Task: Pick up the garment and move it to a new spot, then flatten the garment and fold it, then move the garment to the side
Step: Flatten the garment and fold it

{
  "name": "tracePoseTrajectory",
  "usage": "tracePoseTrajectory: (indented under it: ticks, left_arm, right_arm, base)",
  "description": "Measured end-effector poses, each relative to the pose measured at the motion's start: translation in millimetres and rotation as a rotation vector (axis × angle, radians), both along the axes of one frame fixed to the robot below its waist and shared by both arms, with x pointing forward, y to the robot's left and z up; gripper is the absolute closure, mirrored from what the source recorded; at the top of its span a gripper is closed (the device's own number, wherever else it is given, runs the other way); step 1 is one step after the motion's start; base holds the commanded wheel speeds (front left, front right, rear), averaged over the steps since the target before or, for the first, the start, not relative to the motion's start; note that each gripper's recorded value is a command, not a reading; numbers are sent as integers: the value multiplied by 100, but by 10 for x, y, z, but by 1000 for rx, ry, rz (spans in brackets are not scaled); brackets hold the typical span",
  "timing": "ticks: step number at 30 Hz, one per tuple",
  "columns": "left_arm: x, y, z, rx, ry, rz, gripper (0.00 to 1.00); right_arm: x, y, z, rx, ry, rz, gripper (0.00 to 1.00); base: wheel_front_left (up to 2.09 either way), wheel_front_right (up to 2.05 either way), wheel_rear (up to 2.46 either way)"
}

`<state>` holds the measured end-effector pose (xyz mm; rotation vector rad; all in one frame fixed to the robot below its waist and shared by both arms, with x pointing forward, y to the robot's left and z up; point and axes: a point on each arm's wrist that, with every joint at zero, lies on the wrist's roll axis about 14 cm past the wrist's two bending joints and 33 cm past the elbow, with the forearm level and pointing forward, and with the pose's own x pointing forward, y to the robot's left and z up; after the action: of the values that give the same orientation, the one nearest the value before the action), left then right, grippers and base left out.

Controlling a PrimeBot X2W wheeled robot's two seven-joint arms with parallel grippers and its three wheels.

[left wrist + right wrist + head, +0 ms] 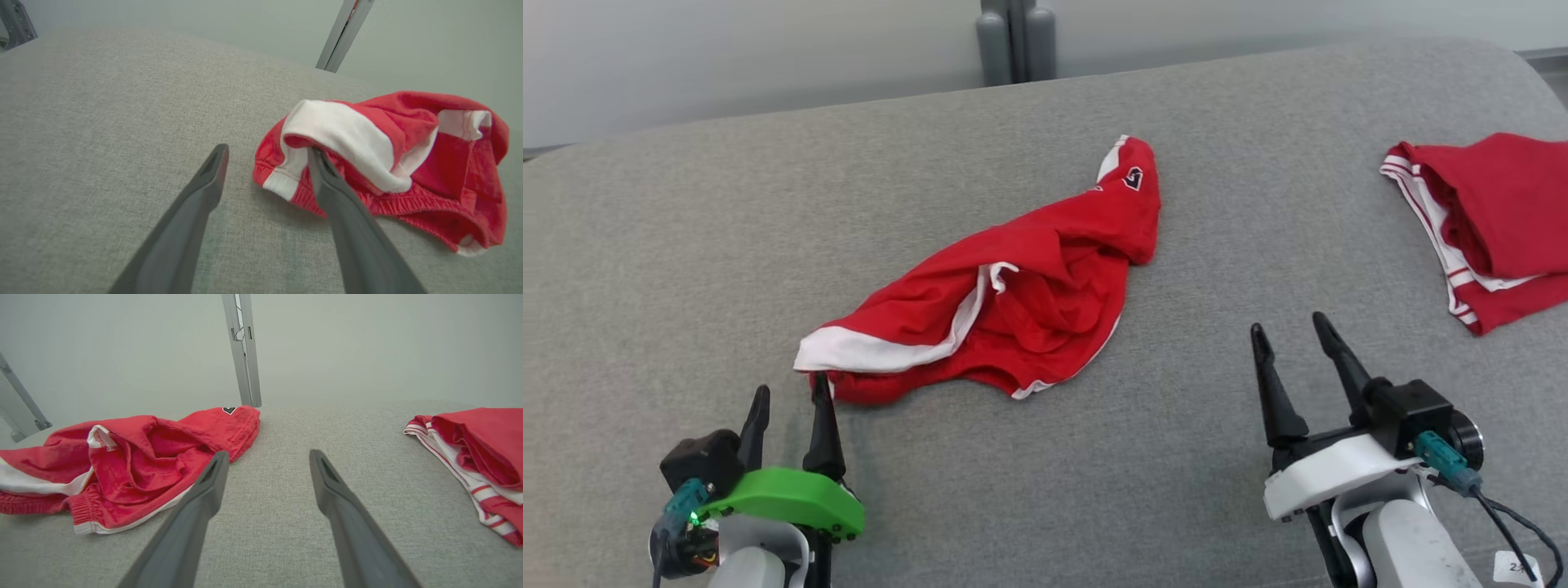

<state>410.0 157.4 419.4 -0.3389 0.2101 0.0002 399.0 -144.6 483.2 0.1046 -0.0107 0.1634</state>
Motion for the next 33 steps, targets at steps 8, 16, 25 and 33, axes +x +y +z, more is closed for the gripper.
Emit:
tracePoseTrajectory:
  ticks: [8,16,25,33]
  left_arm:
    - [-322,124,150,-23,-44,66,0]
    - [-513,203,269,-26,-75,106,0]
    - [-669,403,337,-28,-81,205,0]
    - [-756,531,298,-17,-61,258,0]
  right_arm:
    - [160,893,37,-6,-12,264,0]
    - [289,1710,-151,-37,58,503,0]
    - [514,1994,-479,-91,152,562,0]
    - [759,1937,-525,-92,159,509,100]
  base:
    - [0,0,0]
    - [0,0,0]
    - [0,0,0]
    - [0,0,0]
